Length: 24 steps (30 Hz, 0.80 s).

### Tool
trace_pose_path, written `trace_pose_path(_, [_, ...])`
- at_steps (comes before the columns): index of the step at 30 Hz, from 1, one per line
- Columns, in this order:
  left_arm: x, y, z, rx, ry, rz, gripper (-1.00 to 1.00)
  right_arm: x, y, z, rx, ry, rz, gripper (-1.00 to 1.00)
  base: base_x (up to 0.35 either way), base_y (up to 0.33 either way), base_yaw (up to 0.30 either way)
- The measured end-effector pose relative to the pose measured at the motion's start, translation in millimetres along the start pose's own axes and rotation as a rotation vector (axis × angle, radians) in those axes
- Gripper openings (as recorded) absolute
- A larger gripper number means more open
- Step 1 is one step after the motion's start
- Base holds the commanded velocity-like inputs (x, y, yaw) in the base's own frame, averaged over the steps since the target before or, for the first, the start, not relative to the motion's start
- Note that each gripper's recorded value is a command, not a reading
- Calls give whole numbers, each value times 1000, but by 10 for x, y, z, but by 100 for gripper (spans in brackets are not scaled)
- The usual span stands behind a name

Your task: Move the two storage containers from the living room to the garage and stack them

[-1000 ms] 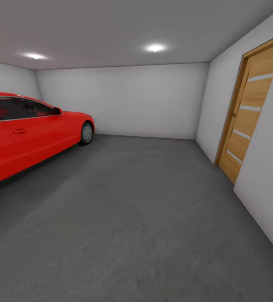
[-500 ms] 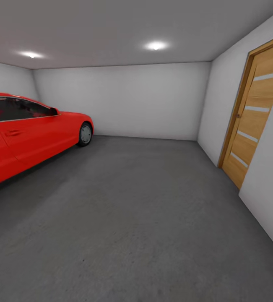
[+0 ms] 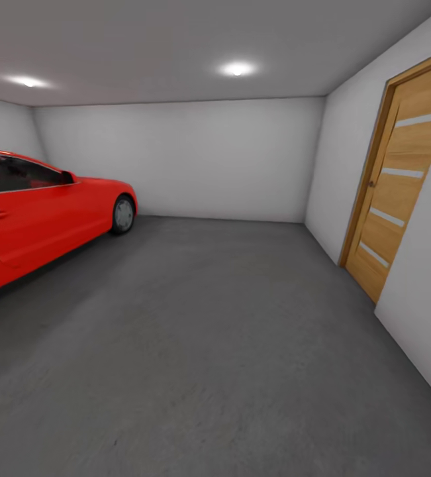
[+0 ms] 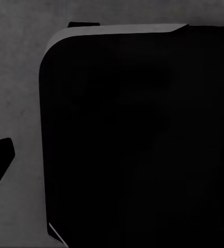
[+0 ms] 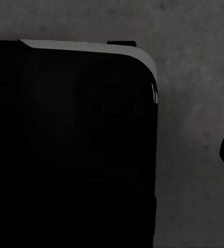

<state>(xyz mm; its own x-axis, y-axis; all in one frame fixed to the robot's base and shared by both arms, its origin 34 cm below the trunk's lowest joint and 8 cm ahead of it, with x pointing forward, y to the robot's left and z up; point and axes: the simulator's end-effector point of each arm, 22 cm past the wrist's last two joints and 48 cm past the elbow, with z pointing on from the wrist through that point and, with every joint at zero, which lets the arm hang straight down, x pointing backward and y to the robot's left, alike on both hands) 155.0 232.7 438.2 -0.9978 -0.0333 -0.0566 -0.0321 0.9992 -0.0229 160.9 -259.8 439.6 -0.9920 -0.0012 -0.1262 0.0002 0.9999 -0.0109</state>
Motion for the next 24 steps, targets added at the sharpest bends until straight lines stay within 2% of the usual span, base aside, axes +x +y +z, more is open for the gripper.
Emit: trace_pose_path(24, [0,0,0,0,0,0,100,1,3,0,0,1,0,100,322,0,-243])
